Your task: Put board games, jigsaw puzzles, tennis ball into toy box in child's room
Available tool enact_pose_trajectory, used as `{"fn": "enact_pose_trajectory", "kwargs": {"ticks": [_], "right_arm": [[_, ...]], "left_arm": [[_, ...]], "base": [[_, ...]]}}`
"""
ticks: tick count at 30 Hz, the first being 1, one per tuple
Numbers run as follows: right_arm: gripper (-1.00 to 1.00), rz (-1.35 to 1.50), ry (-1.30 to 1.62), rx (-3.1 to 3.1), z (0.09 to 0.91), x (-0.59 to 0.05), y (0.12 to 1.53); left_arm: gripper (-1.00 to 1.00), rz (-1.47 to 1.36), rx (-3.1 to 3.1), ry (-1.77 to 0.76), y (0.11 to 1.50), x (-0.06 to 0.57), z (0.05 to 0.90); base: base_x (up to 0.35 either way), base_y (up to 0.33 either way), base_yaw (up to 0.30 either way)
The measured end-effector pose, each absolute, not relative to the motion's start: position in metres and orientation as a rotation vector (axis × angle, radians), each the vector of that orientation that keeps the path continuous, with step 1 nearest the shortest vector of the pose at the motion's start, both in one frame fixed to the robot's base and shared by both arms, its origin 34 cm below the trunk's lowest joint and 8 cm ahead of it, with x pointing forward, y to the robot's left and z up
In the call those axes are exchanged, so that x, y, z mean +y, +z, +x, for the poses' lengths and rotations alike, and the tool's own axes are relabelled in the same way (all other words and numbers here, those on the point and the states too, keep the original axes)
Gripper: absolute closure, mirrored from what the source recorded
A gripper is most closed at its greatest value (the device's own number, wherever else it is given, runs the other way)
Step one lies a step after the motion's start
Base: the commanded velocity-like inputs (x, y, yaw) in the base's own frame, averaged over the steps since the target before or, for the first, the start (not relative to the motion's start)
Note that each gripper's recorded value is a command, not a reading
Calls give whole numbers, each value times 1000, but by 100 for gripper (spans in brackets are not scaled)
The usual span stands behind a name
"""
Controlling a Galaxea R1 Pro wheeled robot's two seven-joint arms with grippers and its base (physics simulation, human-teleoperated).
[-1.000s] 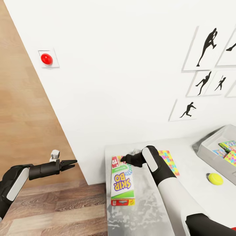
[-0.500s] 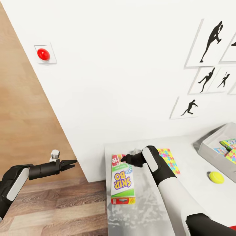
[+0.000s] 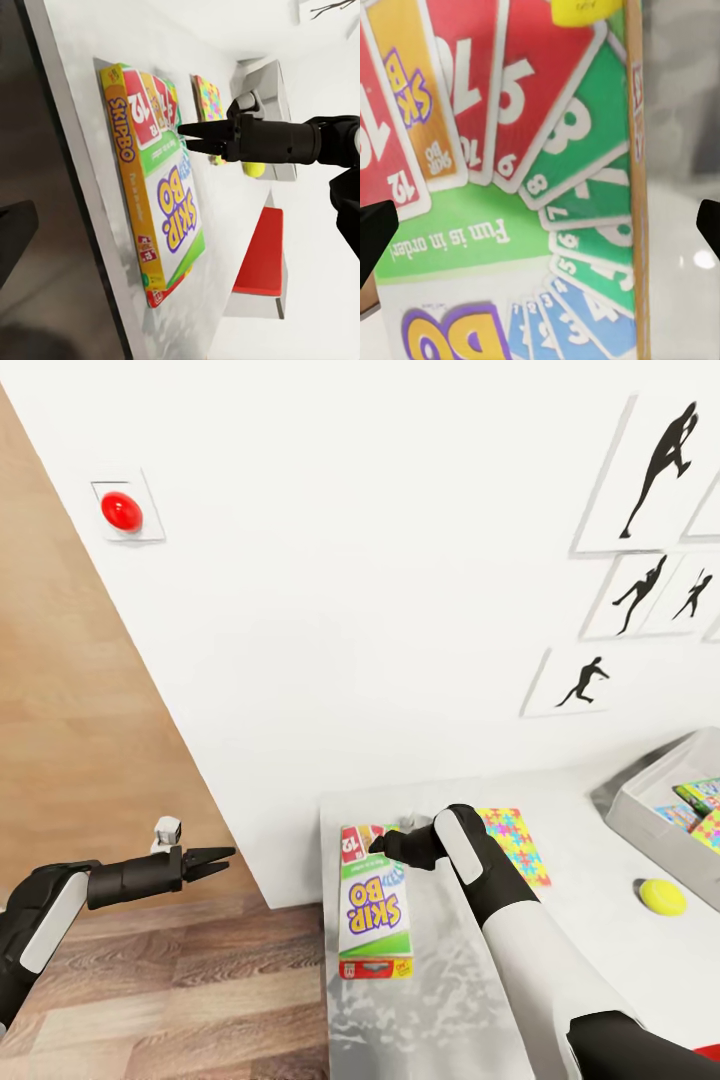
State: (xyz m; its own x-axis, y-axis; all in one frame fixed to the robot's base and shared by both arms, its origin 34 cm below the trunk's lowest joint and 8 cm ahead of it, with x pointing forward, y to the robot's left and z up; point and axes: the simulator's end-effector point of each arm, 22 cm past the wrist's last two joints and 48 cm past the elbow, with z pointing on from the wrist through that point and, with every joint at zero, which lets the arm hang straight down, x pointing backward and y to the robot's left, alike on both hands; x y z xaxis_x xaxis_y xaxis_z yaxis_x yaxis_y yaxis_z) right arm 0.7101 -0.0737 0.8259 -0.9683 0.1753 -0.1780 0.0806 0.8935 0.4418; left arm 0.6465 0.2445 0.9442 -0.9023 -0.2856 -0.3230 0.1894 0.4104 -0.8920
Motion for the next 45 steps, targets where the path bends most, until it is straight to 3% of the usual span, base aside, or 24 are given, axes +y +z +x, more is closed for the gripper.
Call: {"fn": "enact_pose_trajectory", "kwargs": {"ticks": [45], "right_arm": [[-100, 194, 653, 2843, 711, -74, 826]], "left_arm": [[-100, -84, 2244, -1503, 943, 244, 646]], "base": [[-14, 60, 0]]}}
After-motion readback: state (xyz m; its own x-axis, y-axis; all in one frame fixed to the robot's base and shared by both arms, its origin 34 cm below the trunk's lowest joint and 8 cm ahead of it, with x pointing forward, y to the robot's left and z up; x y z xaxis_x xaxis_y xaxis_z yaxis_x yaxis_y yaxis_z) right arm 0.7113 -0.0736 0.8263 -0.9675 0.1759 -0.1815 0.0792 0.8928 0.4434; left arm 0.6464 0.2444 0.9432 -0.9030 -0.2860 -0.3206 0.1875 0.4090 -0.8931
